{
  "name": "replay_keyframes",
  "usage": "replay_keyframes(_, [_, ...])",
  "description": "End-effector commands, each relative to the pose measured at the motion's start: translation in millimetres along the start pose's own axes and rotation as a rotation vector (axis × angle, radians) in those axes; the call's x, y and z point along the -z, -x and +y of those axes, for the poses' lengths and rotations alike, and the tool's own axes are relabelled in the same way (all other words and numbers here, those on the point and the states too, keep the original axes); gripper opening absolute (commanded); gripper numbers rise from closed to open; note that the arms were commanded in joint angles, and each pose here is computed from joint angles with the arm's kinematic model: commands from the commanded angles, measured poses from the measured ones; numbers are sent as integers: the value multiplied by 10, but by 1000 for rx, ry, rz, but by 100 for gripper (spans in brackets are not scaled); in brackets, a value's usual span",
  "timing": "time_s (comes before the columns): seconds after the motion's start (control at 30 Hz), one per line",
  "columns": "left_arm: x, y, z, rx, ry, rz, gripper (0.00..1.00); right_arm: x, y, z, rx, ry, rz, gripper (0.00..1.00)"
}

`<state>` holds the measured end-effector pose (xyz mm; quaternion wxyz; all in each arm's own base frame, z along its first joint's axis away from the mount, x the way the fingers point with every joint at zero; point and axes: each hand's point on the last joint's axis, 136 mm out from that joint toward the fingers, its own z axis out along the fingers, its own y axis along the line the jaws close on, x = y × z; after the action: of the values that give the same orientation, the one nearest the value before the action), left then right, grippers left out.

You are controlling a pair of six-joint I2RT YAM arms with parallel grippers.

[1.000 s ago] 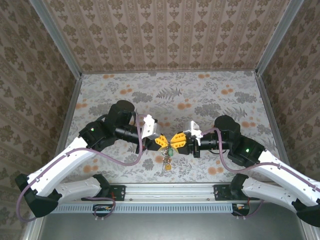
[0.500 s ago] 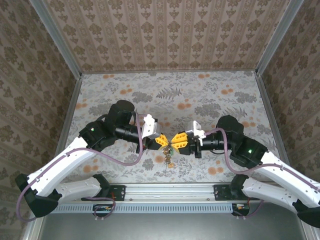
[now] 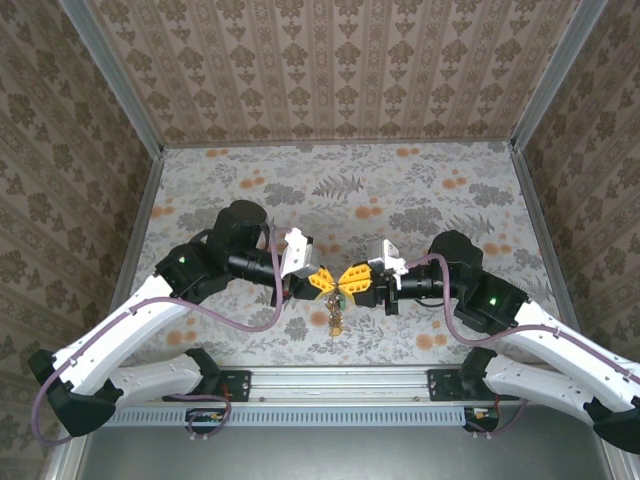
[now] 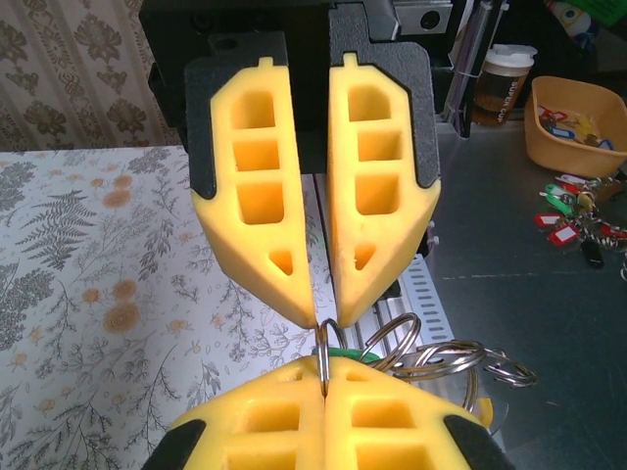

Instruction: Put the keys on the keyring

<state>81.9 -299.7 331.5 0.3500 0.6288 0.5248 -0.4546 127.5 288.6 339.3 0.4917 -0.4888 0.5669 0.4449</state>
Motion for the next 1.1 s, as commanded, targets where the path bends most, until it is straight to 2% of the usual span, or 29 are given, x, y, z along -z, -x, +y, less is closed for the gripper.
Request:
replay_keyframes(0.0, [65,257,-44,-66,-7,-85,0,-40,-50,27,-9,18,0,22])
replay_keyframes(0.1, [74,262,-40,-66,-4,-87,0,-42,-61,21,-11,15,3,29])
replay_keyframes(0.17, [74,257,-38,-64,-4,-87,0,-45,-77,18,-12,12,8,29])
replay_keyframes(0.27, [63,245,-36,-62,-6,-86,0,-44,-74,11,-6,8,8,20])
replay_keyframes(0.4, [56,232,-33,-58,-9,-82,0,-59,-59,-1,-1,7,5,15])
replay_keyframes(0.5, [56,229,-52,-52,-19,-82,0,-65,-47,-1,3,9,4,0])
replay_keyframes(0.7, [91,177,15,-17,39,-35,0,17,-25,-18,25,-34,12,0])
replay_keyframes(0.9, [275,28,50,17,157,101,36,145,-61,-37,50,-88,81,0])
replay_keyframes(0.97, [339,35,80,4,198,129,40,150,-103,-64,51,-102,113,0])
replay_keyframes(1.07, [361,86,100,-12,208,135,41,150,-110,-72,66,-115,149,0])
